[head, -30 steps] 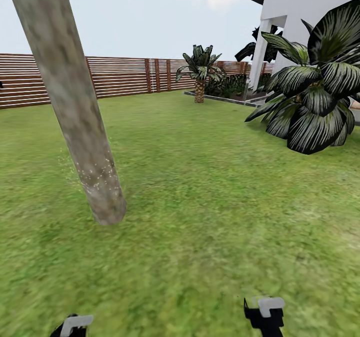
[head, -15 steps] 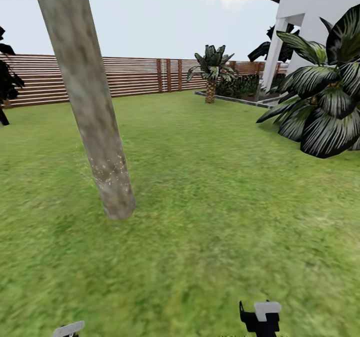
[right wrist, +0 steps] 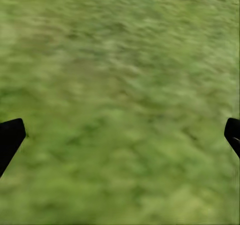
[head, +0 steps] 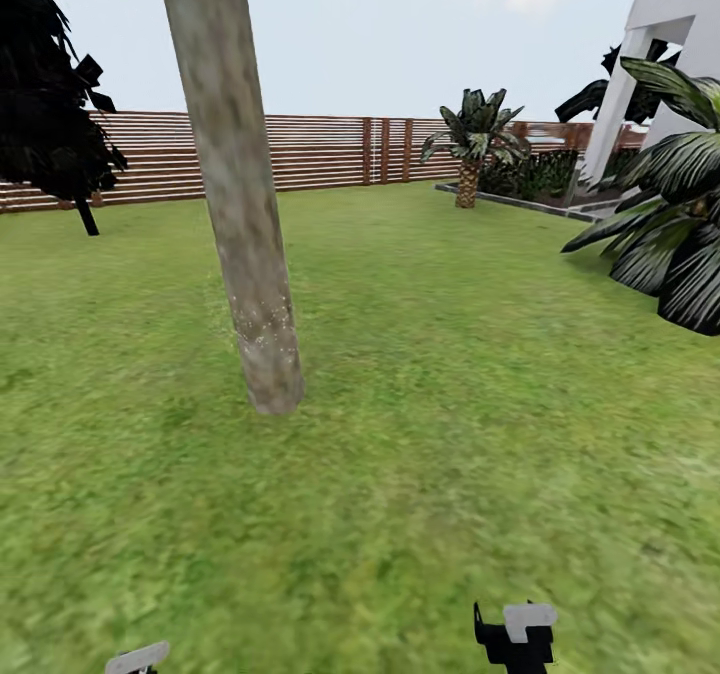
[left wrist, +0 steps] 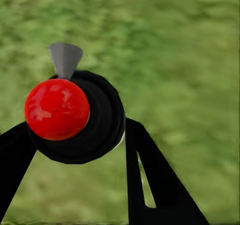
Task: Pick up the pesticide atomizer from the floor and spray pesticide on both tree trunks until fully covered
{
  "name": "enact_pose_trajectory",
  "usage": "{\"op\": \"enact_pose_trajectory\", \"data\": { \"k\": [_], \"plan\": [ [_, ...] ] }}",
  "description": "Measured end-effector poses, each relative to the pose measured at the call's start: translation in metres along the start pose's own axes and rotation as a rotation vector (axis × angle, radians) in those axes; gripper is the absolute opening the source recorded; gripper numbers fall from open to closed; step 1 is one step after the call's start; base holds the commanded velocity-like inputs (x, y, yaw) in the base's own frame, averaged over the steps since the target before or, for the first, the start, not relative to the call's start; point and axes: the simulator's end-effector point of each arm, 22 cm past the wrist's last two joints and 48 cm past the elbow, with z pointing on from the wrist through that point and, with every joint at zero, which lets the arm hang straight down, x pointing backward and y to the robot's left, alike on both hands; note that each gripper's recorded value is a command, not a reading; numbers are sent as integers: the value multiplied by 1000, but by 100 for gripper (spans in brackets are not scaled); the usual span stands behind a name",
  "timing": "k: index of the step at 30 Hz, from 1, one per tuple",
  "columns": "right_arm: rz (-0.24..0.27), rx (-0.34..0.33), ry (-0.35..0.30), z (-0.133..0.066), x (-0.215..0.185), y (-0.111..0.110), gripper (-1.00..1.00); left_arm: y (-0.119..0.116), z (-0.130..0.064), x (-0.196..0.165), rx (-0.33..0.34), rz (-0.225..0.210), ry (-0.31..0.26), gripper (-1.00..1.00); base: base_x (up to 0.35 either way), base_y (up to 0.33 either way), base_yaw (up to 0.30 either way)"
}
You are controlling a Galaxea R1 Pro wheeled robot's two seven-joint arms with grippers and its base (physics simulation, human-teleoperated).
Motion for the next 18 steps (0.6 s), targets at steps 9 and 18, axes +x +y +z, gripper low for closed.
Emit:
{"op": "enact_pose_trajectory", "data": {
  "k": [9,18],
  "plan": [
    [43,32,13,0,3,-6,100,-2,0,0,10,0,0,-100,0,0,285],
    [44,31,14,0,3,-6,100,-2,0,1,10,0,1,-100,0,0,285]
  ]
}}
